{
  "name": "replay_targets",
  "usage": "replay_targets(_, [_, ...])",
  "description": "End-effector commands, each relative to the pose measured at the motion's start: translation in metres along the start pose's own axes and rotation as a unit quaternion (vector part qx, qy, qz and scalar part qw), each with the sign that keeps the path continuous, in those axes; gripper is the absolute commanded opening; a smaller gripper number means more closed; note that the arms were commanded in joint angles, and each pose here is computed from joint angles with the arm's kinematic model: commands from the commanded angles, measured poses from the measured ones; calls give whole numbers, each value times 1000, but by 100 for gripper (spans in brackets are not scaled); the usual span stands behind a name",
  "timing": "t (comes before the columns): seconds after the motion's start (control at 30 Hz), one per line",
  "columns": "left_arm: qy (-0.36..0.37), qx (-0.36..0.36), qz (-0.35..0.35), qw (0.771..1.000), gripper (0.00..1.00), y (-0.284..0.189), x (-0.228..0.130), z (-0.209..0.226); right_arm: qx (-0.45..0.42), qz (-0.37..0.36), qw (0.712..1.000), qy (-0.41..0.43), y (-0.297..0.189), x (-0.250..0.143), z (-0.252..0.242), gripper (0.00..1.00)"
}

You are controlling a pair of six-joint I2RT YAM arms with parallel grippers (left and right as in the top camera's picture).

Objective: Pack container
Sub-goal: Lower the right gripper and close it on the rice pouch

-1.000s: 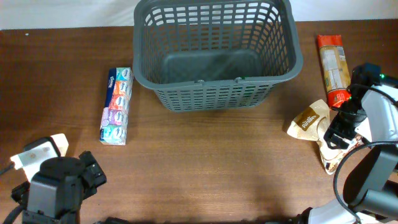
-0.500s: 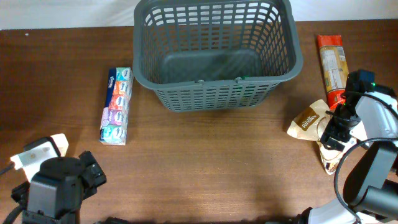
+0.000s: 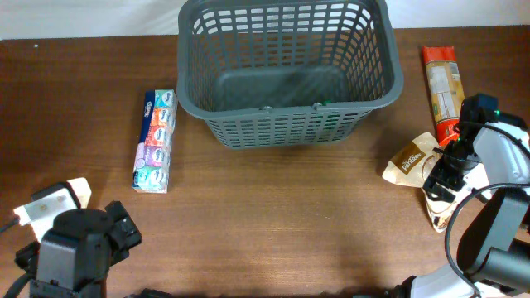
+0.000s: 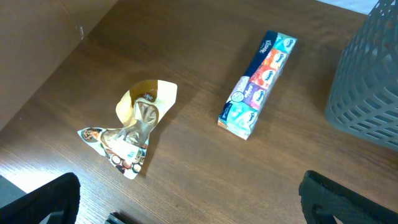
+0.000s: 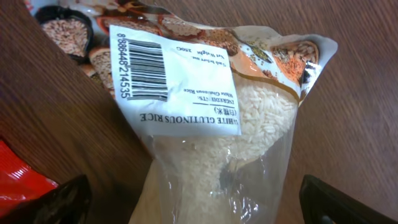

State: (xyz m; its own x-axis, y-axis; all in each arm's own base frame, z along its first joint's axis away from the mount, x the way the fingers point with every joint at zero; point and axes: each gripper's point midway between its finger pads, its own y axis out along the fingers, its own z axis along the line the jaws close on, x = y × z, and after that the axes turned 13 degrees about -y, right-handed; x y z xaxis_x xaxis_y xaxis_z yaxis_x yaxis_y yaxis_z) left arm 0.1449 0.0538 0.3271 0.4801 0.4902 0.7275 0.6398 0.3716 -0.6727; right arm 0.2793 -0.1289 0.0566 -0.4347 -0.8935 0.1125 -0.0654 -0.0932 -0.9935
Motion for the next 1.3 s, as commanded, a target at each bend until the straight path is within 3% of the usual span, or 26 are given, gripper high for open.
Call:
replay_targets(0.0, [-4,3,3,1000,100,2,-1,0,-11,1,999,31,4,0,-4,99])
replay_targets(1.27, [-4,3,3,1000,100,2,-1,0,-67,-7,998,-4,51,-4,-10,99])
